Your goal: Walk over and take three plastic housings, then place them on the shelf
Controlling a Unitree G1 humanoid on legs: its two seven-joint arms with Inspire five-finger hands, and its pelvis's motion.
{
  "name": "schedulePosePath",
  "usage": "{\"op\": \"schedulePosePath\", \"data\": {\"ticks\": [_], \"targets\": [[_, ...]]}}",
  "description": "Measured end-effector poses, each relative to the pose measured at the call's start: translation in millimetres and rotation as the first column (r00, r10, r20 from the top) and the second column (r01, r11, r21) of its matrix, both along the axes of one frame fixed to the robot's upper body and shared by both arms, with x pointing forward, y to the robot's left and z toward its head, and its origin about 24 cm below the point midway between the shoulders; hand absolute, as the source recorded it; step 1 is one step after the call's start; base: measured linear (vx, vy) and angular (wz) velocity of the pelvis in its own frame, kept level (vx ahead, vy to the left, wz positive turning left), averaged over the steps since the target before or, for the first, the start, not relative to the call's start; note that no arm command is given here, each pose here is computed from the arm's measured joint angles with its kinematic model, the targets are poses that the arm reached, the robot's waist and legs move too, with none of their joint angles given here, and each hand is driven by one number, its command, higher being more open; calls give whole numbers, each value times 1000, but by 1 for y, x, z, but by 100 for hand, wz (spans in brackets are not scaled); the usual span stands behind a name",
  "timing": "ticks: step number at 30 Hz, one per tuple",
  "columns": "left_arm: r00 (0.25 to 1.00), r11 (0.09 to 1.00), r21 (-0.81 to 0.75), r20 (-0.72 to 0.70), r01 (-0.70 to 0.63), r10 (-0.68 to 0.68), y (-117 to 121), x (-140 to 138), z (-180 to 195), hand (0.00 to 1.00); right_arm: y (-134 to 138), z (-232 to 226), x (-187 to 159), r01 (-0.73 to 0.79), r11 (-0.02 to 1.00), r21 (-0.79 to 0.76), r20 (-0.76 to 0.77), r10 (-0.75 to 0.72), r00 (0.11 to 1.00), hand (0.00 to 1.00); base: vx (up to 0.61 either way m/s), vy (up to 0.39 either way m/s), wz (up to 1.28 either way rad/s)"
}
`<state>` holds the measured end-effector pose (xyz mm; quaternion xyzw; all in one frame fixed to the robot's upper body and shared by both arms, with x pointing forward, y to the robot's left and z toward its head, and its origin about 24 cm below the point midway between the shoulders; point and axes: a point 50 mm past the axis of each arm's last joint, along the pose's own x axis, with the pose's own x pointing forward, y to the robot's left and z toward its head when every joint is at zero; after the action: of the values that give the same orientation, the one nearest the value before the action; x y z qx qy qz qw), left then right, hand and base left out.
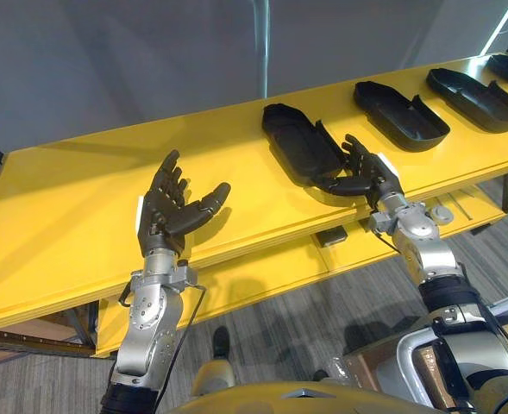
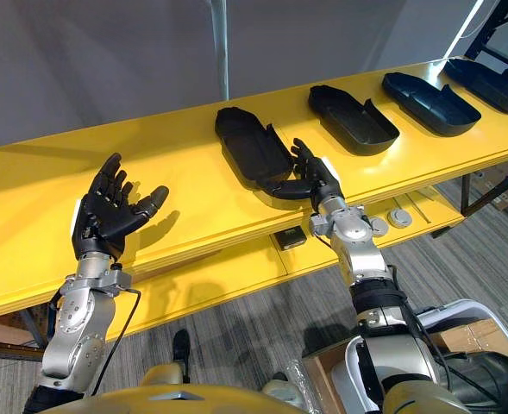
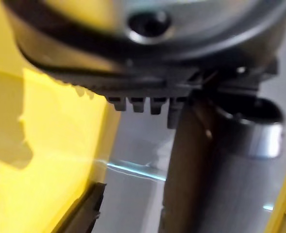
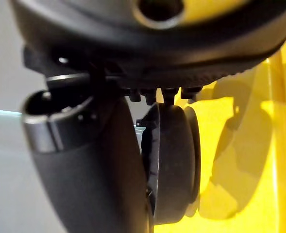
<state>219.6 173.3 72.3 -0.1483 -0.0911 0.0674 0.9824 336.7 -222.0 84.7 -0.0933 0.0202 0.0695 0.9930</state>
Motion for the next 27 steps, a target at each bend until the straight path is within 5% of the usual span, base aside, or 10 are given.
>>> {"op": "schedulePosePath", "data": {"ticks": [27], "targets": [[999,1000,6,-35,26,-26,-4,0,-9,100,21,-3,-10,-77,993,-94,22,79,997,100,0,-1,0]]}}
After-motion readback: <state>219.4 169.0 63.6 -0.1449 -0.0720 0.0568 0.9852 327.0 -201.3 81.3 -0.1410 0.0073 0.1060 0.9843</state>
